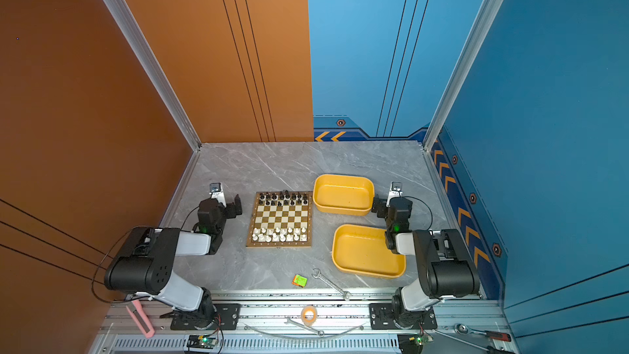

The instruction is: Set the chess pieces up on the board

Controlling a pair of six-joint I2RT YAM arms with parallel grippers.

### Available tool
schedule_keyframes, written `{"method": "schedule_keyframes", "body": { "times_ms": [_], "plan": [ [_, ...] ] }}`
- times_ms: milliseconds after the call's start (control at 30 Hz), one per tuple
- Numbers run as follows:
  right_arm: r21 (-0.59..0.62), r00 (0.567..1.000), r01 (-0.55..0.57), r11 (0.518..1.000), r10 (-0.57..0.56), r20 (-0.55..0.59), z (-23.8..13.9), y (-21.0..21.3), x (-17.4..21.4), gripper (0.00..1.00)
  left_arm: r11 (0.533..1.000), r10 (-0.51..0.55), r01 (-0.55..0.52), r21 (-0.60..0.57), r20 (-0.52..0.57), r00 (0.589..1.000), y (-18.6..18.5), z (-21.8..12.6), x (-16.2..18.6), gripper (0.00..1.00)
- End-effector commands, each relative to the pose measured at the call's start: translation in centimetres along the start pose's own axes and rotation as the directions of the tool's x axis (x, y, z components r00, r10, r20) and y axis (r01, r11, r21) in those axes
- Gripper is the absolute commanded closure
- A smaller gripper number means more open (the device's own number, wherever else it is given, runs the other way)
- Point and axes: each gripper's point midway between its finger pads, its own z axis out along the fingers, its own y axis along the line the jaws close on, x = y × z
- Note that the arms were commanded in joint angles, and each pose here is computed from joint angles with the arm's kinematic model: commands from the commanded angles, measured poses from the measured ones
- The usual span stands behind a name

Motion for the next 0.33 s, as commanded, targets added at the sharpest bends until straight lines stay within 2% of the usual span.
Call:
{"method": "schedule_keyframes", "body": {
  "times_ms": [0, 300],
  "plan": [
    [-0.013, 1.000, -0.006, 1.000, 0.006, 0.026, 0.10, 0.01, -0.80, 0.00, 1.000, 0.019, -0.019, 0.022, 0.000, 1.000, -0.54, 0.05, -0.26, 0.02],
    [-0.017, 1.000, -0.010, 1.000, 0.011, 0.026, 0.09, 0.00, -0.83, 0.00, 1.000, 0.020, -0.020, 0.022, 0.000, 1.000, -0.54, 0.05, -0.24, 0.02]
  ]
}}
